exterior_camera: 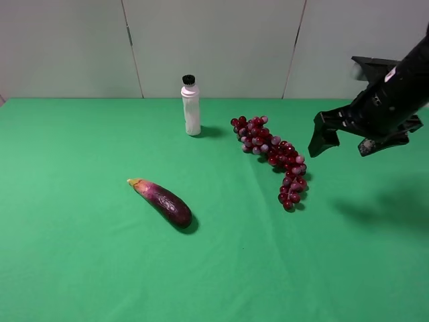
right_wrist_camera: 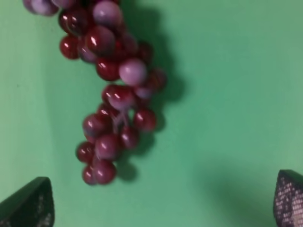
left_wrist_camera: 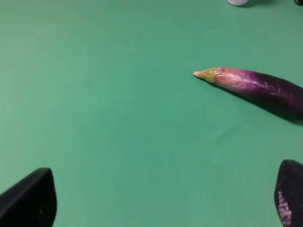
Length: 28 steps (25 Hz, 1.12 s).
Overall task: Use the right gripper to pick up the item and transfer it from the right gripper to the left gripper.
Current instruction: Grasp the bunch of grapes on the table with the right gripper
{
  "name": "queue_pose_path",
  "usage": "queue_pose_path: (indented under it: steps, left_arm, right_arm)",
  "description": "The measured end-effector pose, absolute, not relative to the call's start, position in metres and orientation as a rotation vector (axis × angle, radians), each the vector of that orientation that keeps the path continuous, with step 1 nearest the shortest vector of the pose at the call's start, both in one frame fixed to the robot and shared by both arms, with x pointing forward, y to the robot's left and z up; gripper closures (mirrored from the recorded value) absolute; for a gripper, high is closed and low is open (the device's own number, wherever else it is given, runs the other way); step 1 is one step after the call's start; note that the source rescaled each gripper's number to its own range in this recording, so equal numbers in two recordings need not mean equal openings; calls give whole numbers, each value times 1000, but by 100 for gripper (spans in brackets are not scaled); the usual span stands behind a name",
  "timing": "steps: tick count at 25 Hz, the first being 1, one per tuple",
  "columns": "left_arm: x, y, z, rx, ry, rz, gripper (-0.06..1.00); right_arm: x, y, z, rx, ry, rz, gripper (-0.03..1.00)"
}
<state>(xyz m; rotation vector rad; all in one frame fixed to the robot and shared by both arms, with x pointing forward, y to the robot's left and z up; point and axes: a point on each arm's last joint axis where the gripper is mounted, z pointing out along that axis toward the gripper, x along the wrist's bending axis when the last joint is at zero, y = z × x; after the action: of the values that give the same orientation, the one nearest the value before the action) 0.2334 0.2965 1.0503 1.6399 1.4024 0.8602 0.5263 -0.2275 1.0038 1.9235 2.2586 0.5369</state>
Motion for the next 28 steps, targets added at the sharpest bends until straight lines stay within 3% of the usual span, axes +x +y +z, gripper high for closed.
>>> queue_pose_path:
  steps: [12,20,28]
  left_arm:
    - [233,297,1050,1640,1402,860,9]
    - [233,297,1050,1640,1402,860,9]
    - [233,297,1050,1640,1402,860,9]
  right_arm:
    - [550,-170,971,1739,2320,665,-3]
    - [560,-166,944,1690,2339,611,-3]
    - [568,-167,940,1561,2322,624,-3]
